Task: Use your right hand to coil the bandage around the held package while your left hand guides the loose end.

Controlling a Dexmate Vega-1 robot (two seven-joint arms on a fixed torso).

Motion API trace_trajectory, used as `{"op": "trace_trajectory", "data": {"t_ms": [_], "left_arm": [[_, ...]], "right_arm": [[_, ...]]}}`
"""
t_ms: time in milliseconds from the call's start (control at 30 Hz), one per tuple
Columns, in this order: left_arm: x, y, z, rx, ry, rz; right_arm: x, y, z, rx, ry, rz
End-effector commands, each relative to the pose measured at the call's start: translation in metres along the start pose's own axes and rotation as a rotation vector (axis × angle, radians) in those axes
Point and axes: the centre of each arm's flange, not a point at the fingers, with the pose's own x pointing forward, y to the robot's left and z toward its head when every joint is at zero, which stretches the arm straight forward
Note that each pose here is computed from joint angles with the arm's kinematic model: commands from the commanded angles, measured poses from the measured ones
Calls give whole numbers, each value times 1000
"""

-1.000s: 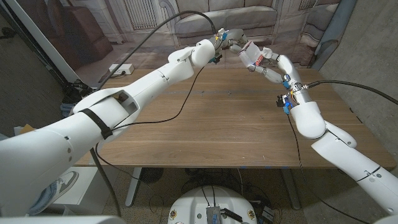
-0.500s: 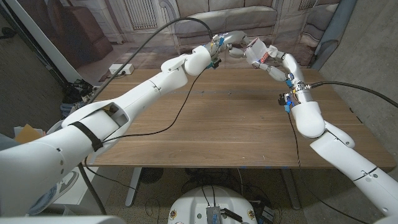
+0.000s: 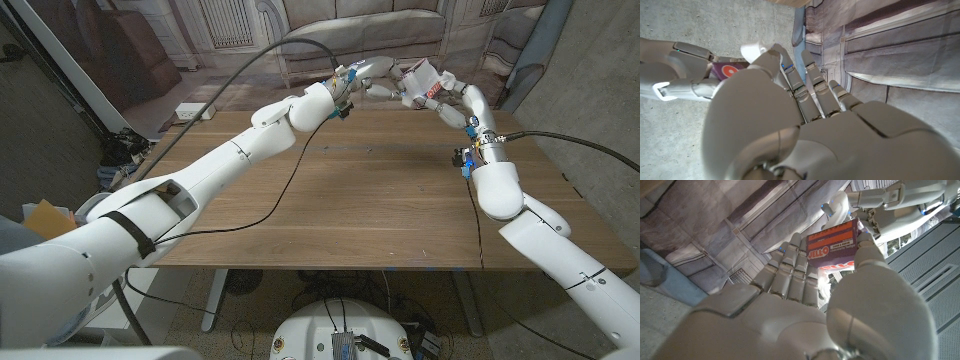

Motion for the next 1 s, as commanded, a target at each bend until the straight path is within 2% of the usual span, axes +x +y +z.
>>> {"op": "trace_trajectory", "data": {"t_ms": [33,500,1000], "left_arm": [[-15,-1,-3,-38,2,14],[-22,4,-2,-47,2,40],[-25,4,-1,-32,16,45]], "right_arm": [[4,-4,-11,-1,46,-21],[1,-5,-15,8,63,-31],[-1,-1,-12,15,44,-34]]}}
